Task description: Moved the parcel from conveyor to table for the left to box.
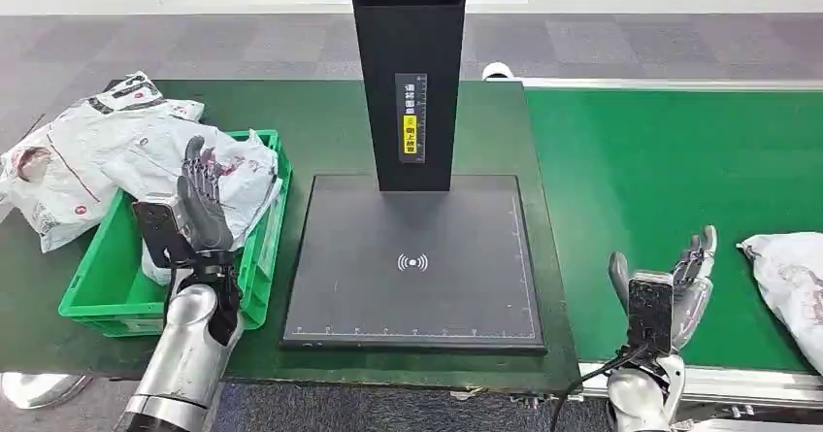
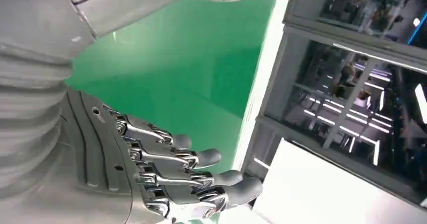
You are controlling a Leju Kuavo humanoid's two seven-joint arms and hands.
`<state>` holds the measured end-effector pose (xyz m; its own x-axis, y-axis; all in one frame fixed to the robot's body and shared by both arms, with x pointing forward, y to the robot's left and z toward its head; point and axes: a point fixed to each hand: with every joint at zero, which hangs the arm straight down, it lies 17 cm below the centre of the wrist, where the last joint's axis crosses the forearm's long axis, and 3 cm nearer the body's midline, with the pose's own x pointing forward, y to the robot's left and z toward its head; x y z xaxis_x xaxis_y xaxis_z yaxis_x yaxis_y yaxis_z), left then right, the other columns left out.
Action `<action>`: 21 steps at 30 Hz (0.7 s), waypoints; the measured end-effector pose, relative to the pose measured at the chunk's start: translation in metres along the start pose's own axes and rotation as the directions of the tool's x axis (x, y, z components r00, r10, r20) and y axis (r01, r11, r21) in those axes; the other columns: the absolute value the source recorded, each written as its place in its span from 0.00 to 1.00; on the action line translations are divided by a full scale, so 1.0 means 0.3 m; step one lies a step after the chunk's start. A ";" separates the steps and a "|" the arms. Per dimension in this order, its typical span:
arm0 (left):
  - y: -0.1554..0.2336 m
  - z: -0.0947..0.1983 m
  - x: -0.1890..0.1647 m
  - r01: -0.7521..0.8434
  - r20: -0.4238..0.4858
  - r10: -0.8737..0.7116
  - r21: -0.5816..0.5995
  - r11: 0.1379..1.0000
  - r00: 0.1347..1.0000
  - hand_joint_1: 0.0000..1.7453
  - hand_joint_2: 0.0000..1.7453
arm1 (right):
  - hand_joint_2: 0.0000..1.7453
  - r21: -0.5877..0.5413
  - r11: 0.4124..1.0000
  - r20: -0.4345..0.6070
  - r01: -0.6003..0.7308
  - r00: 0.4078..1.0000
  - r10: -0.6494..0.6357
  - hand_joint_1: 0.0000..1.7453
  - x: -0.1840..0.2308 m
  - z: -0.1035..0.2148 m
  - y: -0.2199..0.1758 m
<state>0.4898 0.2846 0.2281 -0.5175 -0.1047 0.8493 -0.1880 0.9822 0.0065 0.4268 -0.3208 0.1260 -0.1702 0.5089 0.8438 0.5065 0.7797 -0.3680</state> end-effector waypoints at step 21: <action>-0.567 0.207 0.043 -0.213 -0.070 0.203 -0.452 0.866 0.977 0.00 1.00 | 1.00 0.088 0.813 -0.036 -0.576 0.814 0.580 0.00 -0.256 -0.068 -0.068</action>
<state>0.4633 0.1064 0.2052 -0.4848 0.1085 0.8679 0.3251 0.9435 0.0636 0.4469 -0.3831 0.0767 0.1860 0.8532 0.4873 0.4358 0.3729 -0.8192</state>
